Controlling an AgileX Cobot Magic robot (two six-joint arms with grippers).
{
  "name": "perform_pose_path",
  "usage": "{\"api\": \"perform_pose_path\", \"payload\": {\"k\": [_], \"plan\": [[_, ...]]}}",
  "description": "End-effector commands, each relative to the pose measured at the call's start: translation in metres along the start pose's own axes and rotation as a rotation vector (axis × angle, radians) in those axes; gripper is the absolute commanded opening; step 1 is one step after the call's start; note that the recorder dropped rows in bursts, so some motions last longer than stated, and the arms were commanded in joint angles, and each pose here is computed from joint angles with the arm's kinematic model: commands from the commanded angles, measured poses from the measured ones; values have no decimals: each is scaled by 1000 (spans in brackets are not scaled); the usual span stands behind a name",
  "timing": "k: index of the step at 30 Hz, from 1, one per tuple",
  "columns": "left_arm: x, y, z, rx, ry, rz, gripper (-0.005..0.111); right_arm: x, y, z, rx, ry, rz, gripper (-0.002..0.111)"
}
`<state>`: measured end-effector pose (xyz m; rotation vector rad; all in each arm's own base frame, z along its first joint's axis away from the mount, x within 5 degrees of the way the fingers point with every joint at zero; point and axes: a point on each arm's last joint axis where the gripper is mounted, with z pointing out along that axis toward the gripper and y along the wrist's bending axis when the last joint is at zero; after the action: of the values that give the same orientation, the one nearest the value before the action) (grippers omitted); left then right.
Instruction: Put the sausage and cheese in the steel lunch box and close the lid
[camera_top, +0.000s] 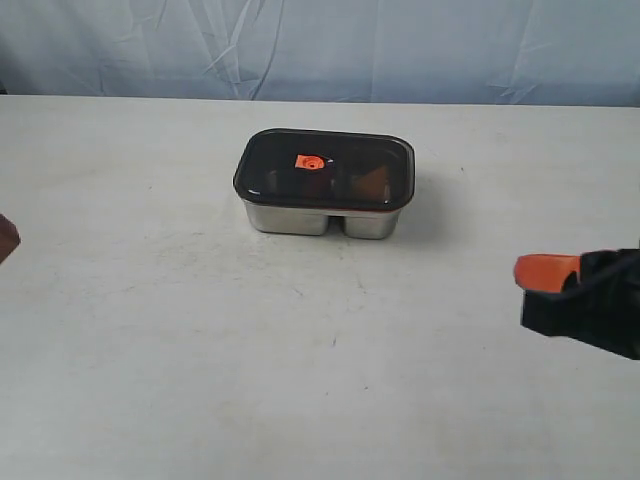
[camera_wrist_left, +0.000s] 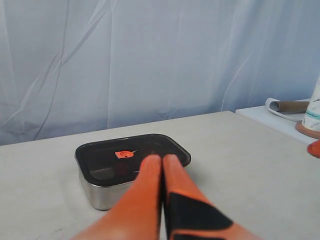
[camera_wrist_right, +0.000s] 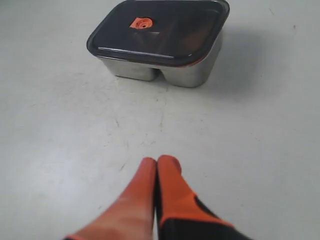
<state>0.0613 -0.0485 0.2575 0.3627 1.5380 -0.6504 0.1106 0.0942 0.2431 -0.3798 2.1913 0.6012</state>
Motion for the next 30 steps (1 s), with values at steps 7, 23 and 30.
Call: {"api": "perform_pose_path", "payload": {"k": [7,23,30], "plan": [[5,3,0,-29,8,-16,0,-61,24,135,27,85,-73,-1],[5,6,-1,-61,9,-1,0,-80,9,252,180,365,-92,-1],[5,7,-1,-66,9,-1,0,-67,3,261,200,419,-89,-1]]}}
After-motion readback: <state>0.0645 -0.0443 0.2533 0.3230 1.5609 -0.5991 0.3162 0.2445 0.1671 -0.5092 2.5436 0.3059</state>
